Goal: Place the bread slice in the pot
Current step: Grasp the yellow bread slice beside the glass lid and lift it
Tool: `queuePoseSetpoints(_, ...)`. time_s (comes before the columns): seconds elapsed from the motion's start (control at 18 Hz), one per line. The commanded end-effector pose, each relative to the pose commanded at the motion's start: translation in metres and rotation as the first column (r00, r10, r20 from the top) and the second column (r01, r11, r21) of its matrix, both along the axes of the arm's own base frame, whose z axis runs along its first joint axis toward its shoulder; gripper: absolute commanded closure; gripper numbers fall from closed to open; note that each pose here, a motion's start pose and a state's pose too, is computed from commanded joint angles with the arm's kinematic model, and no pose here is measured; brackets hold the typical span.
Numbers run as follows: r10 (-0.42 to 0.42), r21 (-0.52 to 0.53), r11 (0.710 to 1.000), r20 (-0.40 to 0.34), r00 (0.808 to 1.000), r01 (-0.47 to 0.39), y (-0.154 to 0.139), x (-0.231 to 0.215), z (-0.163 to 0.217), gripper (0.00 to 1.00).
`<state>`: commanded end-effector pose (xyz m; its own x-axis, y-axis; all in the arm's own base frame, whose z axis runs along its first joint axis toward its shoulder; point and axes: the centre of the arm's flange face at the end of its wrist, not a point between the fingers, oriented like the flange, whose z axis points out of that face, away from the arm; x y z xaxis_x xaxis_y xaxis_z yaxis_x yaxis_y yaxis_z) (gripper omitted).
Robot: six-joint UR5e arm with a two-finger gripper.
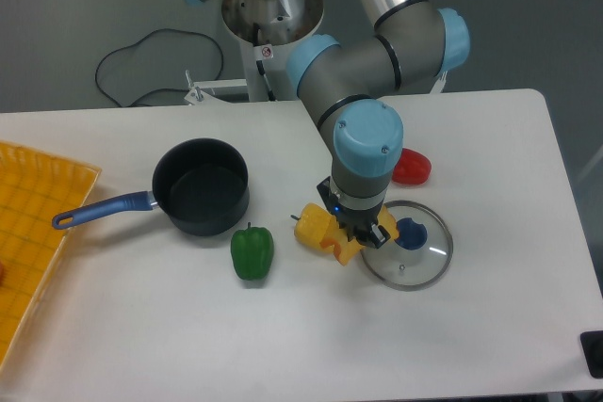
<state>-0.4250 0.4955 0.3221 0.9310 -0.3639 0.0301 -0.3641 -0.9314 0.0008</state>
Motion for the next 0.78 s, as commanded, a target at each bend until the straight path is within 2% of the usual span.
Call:
queuePoseSetpoints(0.33, 0.000, -0.002, 1.000, -0.002, 1.000, 0.000, 0.000, 0.000, 0.001, 1.00)
queuePoseSetpoints(0.56, 0.003, 0.009, 1.000, -0.016, 1.000, -0.003, -0.004, 0.005, 0.018, 1.00)
queuePoseSetpoints(0.78, 0.008, -0.010, 1.000, 0.004, 1.000, -0.007, -0.006, 0.009, 0.016, 1.00)
